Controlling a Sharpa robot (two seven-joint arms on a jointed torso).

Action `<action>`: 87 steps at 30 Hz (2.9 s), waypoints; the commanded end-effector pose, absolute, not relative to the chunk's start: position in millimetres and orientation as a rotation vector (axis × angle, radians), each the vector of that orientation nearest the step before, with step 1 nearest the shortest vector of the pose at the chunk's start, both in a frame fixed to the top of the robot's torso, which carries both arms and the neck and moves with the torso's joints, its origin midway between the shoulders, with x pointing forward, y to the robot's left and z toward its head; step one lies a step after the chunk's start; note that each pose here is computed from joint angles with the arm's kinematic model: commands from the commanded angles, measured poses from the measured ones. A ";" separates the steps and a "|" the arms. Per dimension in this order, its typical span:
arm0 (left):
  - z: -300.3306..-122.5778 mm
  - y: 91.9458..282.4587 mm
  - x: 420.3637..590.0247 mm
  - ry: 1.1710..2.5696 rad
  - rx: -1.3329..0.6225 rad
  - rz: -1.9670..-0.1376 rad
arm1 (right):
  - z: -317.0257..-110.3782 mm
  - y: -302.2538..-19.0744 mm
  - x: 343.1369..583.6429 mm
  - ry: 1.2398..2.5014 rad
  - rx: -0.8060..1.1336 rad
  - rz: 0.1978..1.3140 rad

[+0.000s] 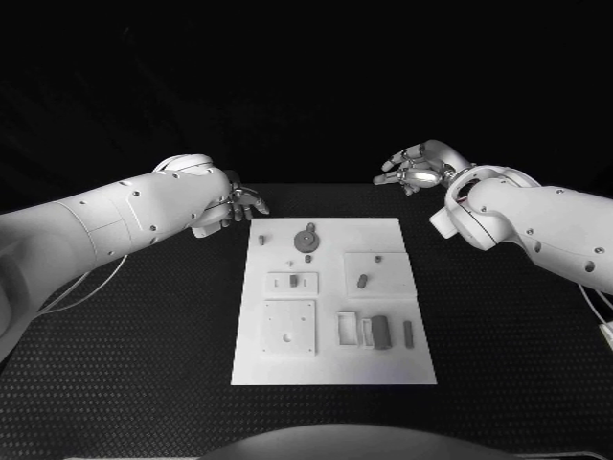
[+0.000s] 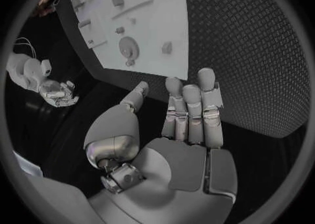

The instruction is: Assemble the parts on the task board

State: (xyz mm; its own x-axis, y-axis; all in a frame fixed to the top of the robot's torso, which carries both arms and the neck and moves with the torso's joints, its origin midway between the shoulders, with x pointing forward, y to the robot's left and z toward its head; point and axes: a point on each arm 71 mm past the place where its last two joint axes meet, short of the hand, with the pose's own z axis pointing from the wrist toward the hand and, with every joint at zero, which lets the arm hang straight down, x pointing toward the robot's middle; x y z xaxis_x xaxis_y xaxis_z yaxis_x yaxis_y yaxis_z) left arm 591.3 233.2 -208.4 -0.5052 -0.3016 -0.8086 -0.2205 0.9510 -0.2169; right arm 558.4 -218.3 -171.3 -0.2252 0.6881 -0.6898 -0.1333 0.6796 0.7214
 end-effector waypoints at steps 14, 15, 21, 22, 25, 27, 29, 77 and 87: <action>-229.6 228.9 591.8 2.226 -0.260 -0.030 | -170.7 -214.5 556.0 1.638 0.446 0.831; -231.5 228.2 591.6 2.227 -0.260 -0.033 | -170.6 -214.1 555.8 1.638 0.445 0.831; -237.1 225.6 590.3 2.247 -0.260 -0.049 | -170.5 -213.2 555.2 1.639 0.444 0.835; -237.3 225.3 590.6 2.247 -0.260 -0.049 | -170.5 -213.1 555.1 1.639 0.443 0.835; -238.1 226.2 591.1 2.250 -0.262 -0.047 | -170.4 -212.6 555.0 1.640 0.443 0.836; -238.7 227.1 591.6 2.255 -0.268 -0.046 | -170.4 -212.5 554.9 1.640 0.442 0.837; -239.2 228.4 592.3 2.254 -0.273 -0.045 | -170.5 -212.2 555.0 1.641 0.442 0.837; -251.4 218.7 588.8 2.289 -0.298 -0.093 | -170.9 -210.7 555.6 1.645 0.441 0.838; -251.7 222.7 585.4 2.298 -0.377 -0.154 | -171.0 -212.1 555.8 1.645 0.443 0.835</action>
